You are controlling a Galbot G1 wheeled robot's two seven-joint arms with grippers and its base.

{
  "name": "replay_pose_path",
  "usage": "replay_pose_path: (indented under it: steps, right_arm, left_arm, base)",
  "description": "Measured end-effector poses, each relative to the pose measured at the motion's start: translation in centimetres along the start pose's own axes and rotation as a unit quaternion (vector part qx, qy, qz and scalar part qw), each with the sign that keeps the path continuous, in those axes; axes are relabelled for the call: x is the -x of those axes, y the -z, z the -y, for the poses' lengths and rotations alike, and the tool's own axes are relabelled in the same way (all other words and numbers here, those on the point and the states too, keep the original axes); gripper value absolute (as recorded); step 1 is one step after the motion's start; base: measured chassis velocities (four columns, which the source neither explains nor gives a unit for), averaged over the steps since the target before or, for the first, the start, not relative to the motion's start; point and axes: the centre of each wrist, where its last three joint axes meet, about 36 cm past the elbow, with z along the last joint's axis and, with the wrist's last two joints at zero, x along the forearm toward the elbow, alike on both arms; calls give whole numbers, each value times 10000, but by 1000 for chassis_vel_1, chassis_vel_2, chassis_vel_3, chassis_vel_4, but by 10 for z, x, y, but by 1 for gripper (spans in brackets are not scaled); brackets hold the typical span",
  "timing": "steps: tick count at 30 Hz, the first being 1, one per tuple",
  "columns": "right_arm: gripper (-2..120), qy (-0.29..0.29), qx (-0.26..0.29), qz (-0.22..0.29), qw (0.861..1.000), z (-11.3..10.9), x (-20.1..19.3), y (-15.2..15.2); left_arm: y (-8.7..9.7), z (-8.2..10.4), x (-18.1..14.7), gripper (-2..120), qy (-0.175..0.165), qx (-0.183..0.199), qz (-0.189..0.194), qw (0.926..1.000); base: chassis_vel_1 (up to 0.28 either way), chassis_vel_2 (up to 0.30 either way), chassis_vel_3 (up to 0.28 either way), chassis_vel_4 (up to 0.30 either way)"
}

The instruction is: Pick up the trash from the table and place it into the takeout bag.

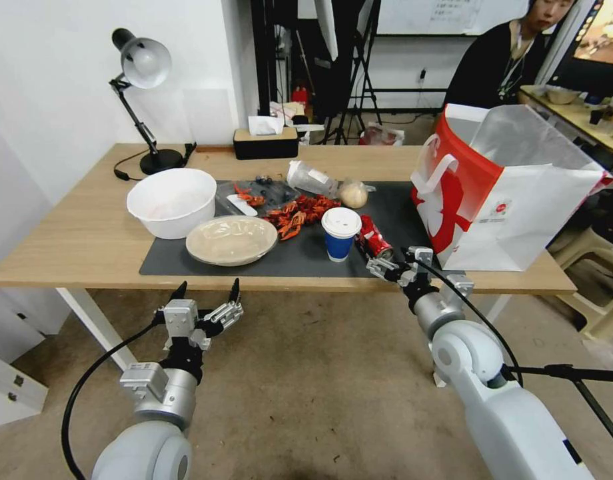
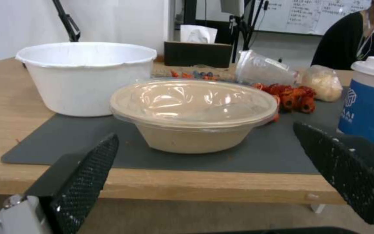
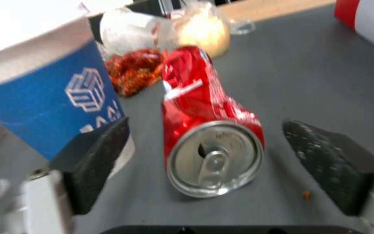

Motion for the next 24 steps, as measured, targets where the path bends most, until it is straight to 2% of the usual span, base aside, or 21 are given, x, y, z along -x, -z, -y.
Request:
replay_pose_path:
  steps: [2,3,5,6,7,10,16,18,19,20,22,23,24]
  right_arm:
    - [77,-22,56,-68,10000,-1,2,-1]
    - [77,-22,56,-68,10000,-1,2,-1]
    - [67,-47,87,-118,9999,-1,2,-1]
    - [67,-47,87,-118,9999,-1,2,-1]
    - [60,-56,100,-157,9998,-2,1,-3]
    - [53,-66,113,-167,9998,-2,0,-4]
    - [52,-97,150,-99,9998,-3,-4,-1]
    - [52,-55,202,95,9997,-2,-9,5]
    - [52,61,268,384,9989,-1,-14,13]
    - [52,61,268,384,9989,-1,-14,13]
    - [52,401,322,975,9939,5,-24,30]
    - [52,401,322,975,9939,5,-24,30]
    - [52,577,329,1245,9900,8,-27,37]
  left_arm:
    - [-1,0,1,100,1,1,4,10000]
    - [-1,0,1,100,1,1,4,10000]
    - [-2,0,1,100,3,5,2,10000]
    - [-2,0,1,100,3,5,2,10000]
    - [-3,0,1,100,4,8,6,10000]
    - [-4,-1,1,100,8,17,13,10000]
    - [-5,-1,1,100,19,40,30,10000]
    - [-6,-1,1,100,19,43,34,10000]
    - [-6,-1,1,100,19,46,36,10000]
    - [-6,-1,1,100,19,46,36,10000]
    - [-6,-1,1,100,15,49,39,10000]
    - [-6,-1,1,100,15,49,39,10000]
    - [-6,0,1,100,9,50,41,10000]
  base:
    - [0,0,0,0]
    - [0,0,0,0]
    - [0,0,0,0]
    - [0,0,0,0]
    - [0,0,0,0]
    - [0,0,0,0]
    - [0,0,0,0]
    - [0,0,0,0]
    - [0,0,0,0]
    - [0,0,0,0]
    - [0,0,0,0]
    - [0,0,0,0]
    - [0,0,0,0]
